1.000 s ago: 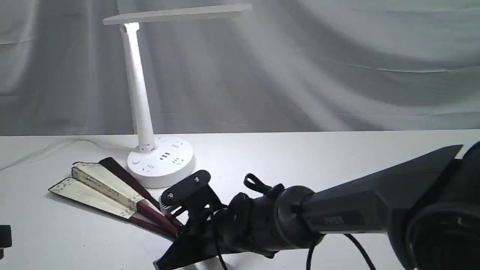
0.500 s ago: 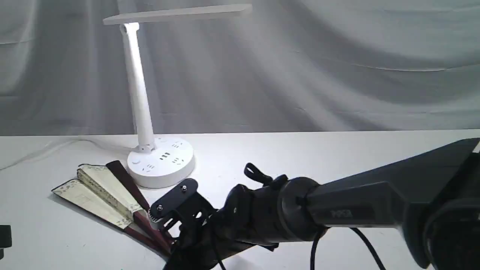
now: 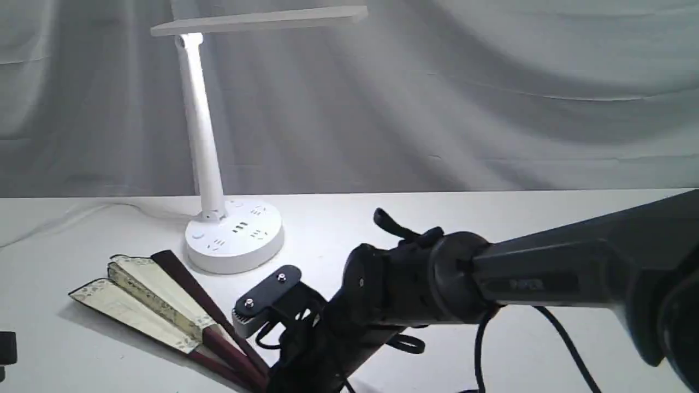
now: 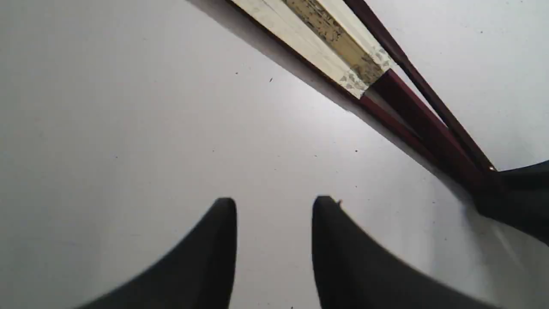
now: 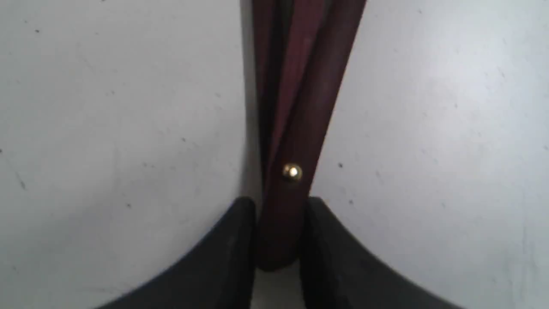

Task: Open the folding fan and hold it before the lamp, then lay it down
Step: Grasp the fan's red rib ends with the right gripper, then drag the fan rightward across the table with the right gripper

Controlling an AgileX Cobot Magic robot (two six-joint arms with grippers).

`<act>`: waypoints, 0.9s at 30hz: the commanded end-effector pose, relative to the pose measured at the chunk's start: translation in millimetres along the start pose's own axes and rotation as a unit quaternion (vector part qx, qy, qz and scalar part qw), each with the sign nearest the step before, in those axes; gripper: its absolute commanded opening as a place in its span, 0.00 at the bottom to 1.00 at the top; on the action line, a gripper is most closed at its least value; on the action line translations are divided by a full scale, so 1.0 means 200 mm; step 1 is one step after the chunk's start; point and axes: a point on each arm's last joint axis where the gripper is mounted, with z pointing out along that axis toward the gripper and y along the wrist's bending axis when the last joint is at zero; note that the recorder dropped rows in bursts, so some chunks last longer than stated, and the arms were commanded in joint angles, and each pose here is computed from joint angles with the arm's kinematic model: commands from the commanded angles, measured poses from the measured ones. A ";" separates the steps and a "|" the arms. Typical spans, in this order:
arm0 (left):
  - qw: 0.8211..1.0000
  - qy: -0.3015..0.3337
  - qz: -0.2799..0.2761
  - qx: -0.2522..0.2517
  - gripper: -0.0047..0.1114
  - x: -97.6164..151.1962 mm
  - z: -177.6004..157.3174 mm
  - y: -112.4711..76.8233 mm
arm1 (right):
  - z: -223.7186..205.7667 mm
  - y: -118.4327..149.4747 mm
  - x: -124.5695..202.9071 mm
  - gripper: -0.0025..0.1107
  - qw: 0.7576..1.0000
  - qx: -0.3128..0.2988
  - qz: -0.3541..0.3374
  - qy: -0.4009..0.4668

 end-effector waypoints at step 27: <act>1.000 0.001 -0.005 0.001 0.30 0.00 0.00 0.00 | -0.38 -0.23 0.36 0.19 0.989 0.026 0.086 0.118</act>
